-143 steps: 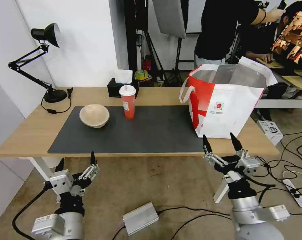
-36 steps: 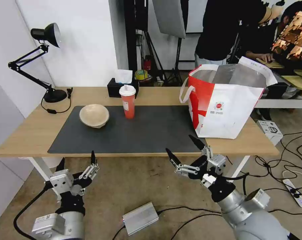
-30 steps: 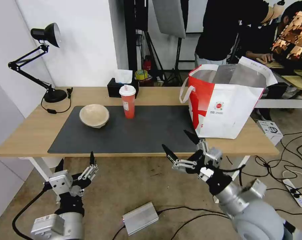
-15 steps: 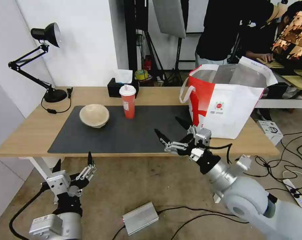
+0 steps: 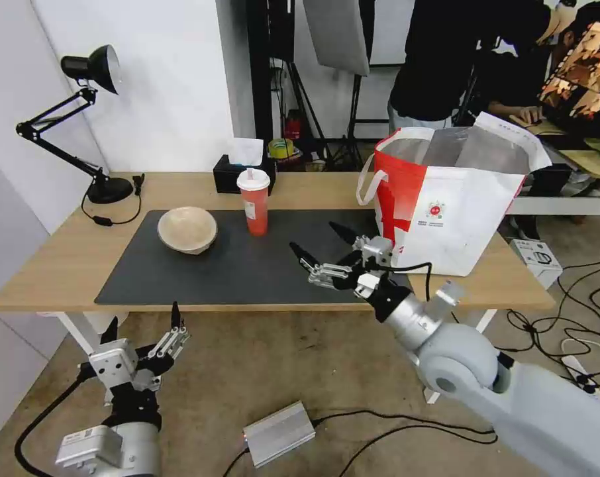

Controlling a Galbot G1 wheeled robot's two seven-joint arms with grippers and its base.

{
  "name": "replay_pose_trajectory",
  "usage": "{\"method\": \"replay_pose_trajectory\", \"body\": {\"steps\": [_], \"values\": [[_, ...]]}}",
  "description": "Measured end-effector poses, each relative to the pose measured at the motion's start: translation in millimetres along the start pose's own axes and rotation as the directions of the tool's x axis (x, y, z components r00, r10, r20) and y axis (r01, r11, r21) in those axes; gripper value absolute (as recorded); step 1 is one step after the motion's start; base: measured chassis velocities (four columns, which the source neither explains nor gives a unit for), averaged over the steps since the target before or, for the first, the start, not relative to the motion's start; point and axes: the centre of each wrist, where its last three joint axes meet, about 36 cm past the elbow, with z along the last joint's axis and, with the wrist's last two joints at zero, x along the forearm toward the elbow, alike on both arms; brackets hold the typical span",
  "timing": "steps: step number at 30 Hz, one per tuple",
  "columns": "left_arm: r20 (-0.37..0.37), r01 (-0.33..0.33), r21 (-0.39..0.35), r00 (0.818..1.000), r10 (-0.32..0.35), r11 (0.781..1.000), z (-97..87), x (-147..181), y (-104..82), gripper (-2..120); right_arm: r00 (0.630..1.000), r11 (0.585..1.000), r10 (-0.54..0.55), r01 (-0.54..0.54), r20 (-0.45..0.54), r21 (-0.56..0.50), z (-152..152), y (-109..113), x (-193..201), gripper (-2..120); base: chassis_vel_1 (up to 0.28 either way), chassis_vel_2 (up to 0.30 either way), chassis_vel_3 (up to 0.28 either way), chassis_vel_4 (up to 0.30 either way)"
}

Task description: Pick up the trash from the table and place it into the takeout bag.

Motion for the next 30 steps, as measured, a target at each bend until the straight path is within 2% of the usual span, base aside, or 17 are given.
{"method": "replay_pose_trajectory", "body": {"steps": [17, 30], "values": [[0.003, 0.017, -0.003, 1.000, -0.016, 1.000, 0.1, 0, -0.5, 100, 1.000, 1.000, 0.011, -0.011, -0.025, 0.029, 12, -9, -42, 100, 0.000, 0.000, 0.000, 0.000], [0.007, 0.030, -0.003, 1.000, -0.030, 1.000, -0.1, 0, -1.3, 100, 0.999, 0.999, -0.002, 0.004, -0.041, 0.036, 24, 0, -65, 100, 0.000, 0.000, 0.000, 0.000]]}}
